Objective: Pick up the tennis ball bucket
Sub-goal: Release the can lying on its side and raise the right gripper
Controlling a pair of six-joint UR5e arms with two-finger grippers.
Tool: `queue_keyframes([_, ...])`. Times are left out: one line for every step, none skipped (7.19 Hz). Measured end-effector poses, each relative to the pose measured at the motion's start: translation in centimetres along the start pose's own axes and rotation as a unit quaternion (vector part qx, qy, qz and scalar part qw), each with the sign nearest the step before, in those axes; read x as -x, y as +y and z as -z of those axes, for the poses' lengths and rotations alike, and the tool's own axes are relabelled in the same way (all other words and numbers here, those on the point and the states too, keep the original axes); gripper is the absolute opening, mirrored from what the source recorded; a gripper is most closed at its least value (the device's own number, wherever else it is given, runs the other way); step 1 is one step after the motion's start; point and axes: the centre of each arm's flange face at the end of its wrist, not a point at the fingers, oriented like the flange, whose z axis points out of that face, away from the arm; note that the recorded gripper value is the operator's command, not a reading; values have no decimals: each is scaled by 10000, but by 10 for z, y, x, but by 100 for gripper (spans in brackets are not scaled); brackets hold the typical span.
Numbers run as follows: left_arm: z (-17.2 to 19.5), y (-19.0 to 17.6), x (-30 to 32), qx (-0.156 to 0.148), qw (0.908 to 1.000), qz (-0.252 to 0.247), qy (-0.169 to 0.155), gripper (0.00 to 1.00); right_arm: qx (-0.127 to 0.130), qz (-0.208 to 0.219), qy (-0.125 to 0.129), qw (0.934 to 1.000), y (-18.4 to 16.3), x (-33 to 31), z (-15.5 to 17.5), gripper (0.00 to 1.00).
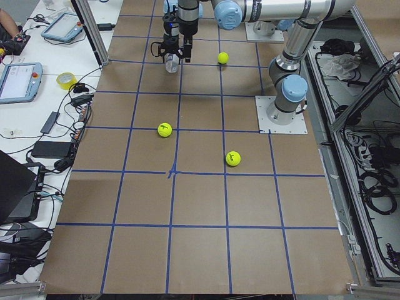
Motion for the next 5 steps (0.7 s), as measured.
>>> queue_keyframes([0, 0, 0, 0, 10000, 1, 3, 100, -25, -43, 58, 10000, -1, -6, 15, 100])
queue_keyframes([0, 0, 0, 2, 10000, 2, 14, 100, -19, -156, 85, 9998, 5, -18, 49, 100])
queue_keyframes([-1, 0, -1, 16, 10000, 2, 33, 100, -8, -424, 131, 9990, 22, -35, 100, 100])
queue_keyframes([-2, 0, -1, 39, 10000, 9, 49, 100, -55, -818, 287, 9962, 52, -54, 149, 100])
queue_keyframes([-4, -1, 0, 31, 10000, 8, 46, 100, -88, -1213, 407, 9917, 89, -71, 182, 100])
